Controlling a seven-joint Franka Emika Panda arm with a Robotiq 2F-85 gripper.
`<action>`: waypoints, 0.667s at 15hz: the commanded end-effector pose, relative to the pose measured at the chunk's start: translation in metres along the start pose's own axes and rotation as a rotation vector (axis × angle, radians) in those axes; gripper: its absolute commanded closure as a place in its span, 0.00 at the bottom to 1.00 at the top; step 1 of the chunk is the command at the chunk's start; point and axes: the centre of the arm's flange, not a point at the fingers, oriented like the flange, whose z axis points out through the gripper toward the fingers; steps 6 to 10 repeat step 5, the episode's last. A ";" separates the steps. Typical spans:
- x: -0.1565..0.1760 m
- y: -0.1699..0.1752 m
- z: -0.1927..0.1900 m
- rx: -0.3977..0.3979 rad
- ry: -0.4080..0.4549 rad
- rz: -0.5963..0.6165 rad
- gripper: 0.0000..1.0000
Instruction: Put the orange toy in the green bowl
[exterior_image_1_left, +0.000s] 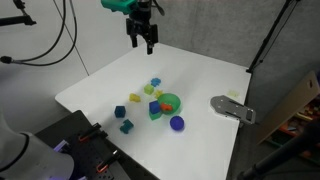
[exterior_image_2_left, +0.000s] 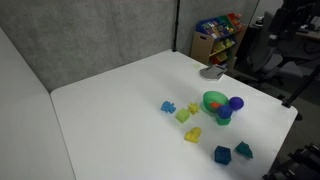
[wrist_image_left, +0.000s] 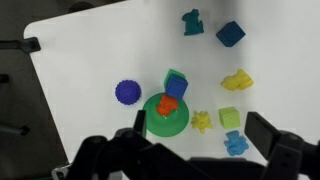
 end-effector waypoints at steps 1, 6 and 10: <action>-0.005 0.001 -0.007 0.000 0.005 0.001 0.00; -0.010 0.001 -0.014 0.000 0.012 0.002 0.00; -0.010 0.001 -0.014 0.000 0.012 0.002 0.00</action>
